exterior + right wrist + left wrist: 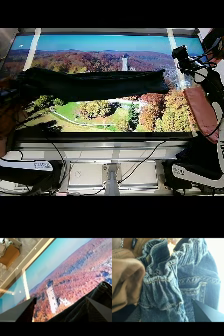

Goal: Fold the clothes and pants, and hang the long-sleeved shirts on hangers.

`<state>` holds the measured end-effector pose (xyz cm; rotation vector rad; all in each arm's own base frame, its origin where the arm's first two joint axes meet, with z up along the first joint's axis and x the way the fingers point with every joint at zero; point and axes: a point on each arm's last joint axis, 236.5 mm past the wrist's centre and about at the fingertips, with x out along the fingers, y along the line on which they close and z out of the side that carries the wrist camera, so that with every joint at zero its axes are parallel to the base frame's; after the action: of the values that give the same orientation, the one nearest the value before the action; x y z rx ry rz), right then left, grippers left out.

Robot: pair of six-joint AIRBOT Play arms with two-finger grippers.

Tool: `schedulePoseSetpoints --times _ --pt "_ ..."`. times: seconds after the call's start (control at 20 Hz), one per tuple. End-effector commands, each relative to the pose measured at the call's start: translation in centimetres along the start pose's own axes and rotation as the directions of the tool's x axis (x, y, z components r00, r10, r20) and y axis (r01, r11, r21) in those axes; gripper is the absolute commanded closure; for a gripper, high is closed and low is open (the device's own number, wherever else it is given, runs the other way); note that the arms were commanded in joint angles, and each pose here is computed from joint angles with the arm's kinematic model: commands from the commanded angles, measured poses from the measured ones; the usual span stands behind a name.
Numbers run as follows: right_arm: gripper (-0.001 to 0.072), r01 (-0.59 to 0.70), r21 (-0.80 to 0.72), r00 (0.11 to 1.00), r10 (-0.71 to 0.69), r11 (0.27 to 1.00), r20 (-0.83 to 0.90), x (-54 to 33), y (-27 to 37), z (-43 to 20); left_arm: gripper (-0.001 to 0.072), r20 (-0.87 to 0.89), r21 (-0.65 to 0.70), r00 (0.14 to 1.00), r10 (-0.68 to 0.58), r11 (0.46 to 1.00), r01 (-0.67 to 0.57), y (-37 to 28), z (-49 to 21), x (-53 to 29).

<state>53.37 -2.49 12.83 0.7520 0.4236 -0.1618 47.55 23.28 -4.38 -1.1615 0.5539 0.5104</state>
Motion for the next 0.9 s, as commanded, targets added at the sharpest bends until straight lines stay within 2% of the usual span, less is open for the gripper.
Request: schedulePoseSetpoints --times 0.0,0.05,0.2,0.25,0.3,0.6,0.85 --pt "0.0018 -0.001 0.001 1.0 0.001 1.0 0.001 0.0 0.0 0.0 0.0038 -0.013 0.015 1.0 -0.004 1.0 0.004 -0.6 -0.5 1.4" --pt "0.0018 -0.001 0.001 1.0 0.001 1.0 0.001 0.0 0.0 0.0 0.0127 -0.018 0.023 1.0 -0.009 1.0 0.01 -1.0 -0.7 1.8" --pt "0.0018 -0.001 0.002 1.0 0.001 1.0 0.0 0.0 0.0 0.0 0.0522 -0.032 0.051 0.999 -0.03 0.998 0.032 -2.7 -1.4 3.1" --pt "0.0018 -0.001 0.002 1.0 0.001 1.0 0.0 0.0 0.0 0.0 0.0627 -0.026 0.063 0.999 -0.039 0.997 0.04 -3.3 -1.3 3.2" --pt "0.0018 -0.001 0.002 1.0 0.001 1.0 0.0 0.0 0.0 0.0 0.0647 -0.017 0.089 0.999 -0.049 0.995 0.05 -4.1 -1.1 3.1" --pt "0.0018 0.0 0.003 1.0 0.0 1.0 -0.002 0.0 0.0 0.0 0.0648 -0.026 0.234 0.986 -0.163 0.958 0.165 -11.0 -0.5 1.8" --pt "0.0026 0.011 -0.037 0.998 -0.014 0.999 -0.069 -0.1 0.2 -2.0 0.0648 -0.04 0.469 0.964 -0.262 0.847 0.249 -17.4 -2.2 -0.4"
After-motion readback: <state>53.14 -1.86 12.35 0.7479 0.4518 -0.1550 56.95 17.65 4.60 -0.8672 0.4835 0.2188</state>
